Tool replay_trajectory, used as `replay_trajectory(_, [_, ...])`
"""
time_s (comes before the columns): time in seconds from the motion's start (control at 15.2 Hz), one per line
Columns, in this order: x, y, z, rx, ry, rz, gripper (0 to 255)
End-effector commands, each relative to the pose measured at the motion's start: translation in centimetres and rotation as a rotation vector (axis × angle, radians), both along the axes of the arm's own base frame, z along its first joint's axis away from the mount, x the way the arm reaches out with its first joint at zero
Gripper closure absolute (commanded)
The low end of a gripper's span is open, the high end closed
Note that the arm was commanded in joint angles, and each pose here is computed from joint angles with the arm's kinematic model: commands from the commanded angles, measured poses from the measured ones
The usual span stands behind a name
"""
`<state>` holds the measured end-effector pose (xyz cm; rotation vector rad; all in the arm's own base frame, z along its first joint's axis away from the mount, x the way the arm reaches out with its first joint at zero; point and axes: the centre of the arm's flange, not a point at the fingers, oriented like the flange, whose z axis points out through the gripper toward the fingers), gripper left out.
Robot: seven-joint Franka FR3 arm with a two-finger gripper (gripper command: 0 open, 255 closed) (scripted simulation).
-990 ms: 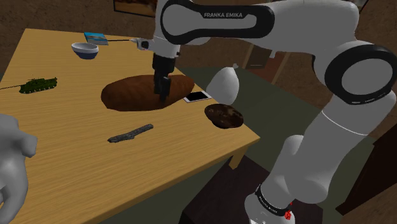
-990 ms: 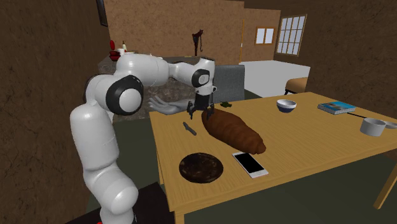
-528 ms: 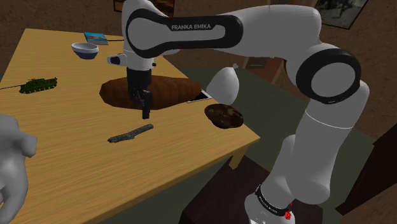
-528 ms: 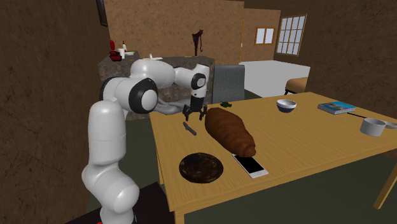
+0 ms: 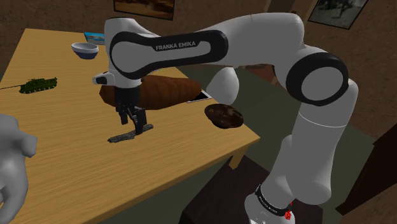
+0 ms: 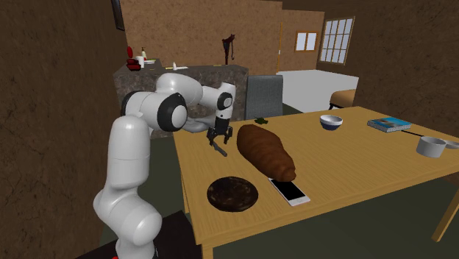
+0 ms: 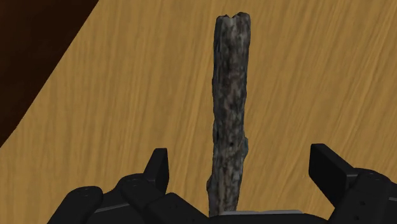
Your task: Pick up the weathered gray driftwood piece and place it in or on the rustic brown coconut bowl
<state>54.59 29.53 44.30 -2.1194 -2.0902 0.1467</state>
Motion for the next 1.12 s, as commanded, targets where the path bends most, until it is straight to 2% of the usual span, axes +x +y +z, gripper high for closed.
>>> replay_trajectory(0.0, [-0.22,0.17,-0.99,0.000,0.000,0.001,0])
replay_trajectory(0.13, [-0.37,0.21,-1.81,0.000,0.000,0.001,0])
replay_trajectory(0.59, [-0.37,0.21,-1.80,0.000,0.000,0.001,0])
replay_trajectory(0.66, [-0.37,0.21,-1.80,0.000,0.000,0.001,255])
replay_trajectory(1.06, [-0.37,0.21,-1.80,0.000,0.000,0.001,255])
